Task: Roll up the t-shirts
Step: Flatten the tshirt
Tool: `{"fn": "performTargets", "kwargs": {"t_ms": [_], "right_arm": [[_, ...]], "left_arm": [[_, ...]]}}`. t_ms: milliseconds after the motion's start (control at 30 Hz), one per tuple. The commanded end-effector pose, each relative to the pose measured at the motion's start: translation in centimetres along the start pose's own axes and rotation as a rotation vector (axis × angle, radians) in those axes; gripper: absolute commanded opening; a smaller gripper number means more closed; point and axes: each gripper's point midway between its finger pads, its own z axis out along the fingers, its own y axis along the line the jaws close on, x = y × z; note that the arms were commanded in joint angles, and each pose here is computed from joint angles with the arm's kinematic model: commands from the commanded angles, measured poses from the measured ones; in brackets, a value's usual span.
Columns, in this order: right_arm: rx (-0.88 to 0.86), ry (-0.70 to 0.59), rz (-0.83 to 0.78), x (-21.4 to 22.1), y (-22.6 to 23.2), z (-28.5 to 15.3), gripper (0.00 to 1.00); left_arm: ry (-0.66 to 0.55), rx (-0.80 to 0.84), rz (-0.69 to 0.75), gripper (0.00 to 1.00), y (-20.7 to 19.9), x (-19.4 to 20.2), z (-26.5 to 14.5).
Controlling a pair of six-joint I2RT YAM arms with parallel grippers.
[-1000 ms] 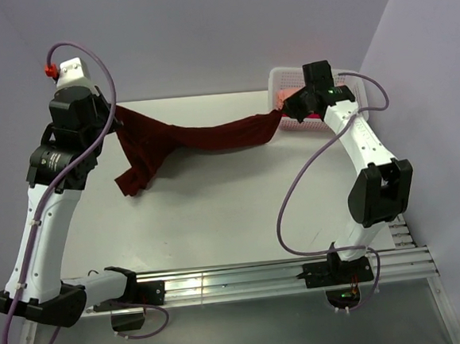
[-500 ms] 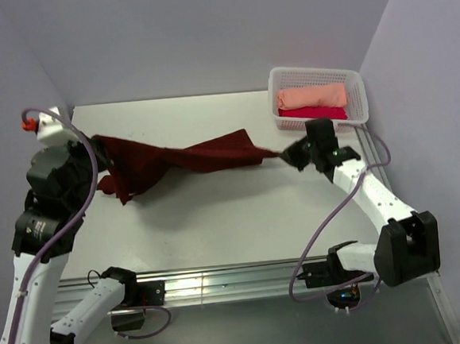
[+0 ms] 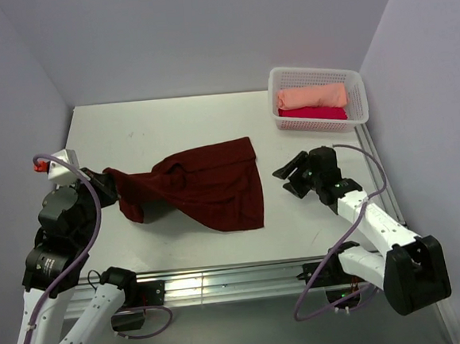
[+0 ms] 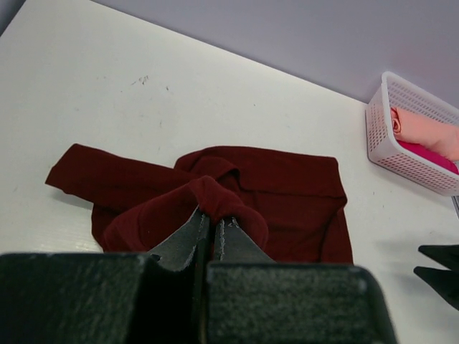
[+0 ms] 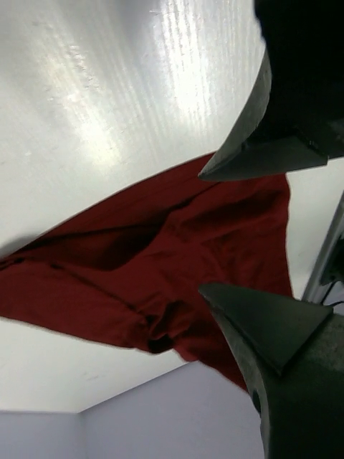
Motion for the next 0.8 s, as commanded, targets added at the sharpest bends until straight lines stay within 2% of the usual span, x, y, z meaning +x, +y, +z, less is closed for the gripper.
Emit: {"fn": "performTargets", "kwargs": {"t_ms": [0, 267, 367, 400, 567, 767], "right_arm": [[-0.071, 0.092, -0.035, 2.1, -0.1, 0.5, 0.64], [-0.03, 0.192, -0.121, 7.4, -1.8, -0.1, 0.53], [-0.027, 0.215, -0.23, 9.0, -1.8, -0.5, 0.48], [-0.039, 0.217, -0.269, 9.3, -1.6, -0.6, 0.43], [-0.011, 0.251, -0.464, 10.8, -2.7, -0.1, 0.42], [0.006, 0.302, -0.541, 12.0, -3.3, 1.2, 0.44]], "left_arm": [[-0.035, 0.037, -0.026, 0.0, -0.7, -0.8, -0.1], [-0.021, 0.037, -0.029, 0.0, -0.6, -0.2, -0.1], [-0.02, 0.038, -0.032, 0.0, -0.5, 0.0, -0.2], [-0.019, 0.037, -0.03, 0.01, -0.5, 0.1, -0.2], [-0.014, 0.037, -0.025, 0.0, -0.5, 0.0, -0.2], [-0.001, 0.04, -0.019, 0.0, -0.6, 0.3, 0.1]]}}
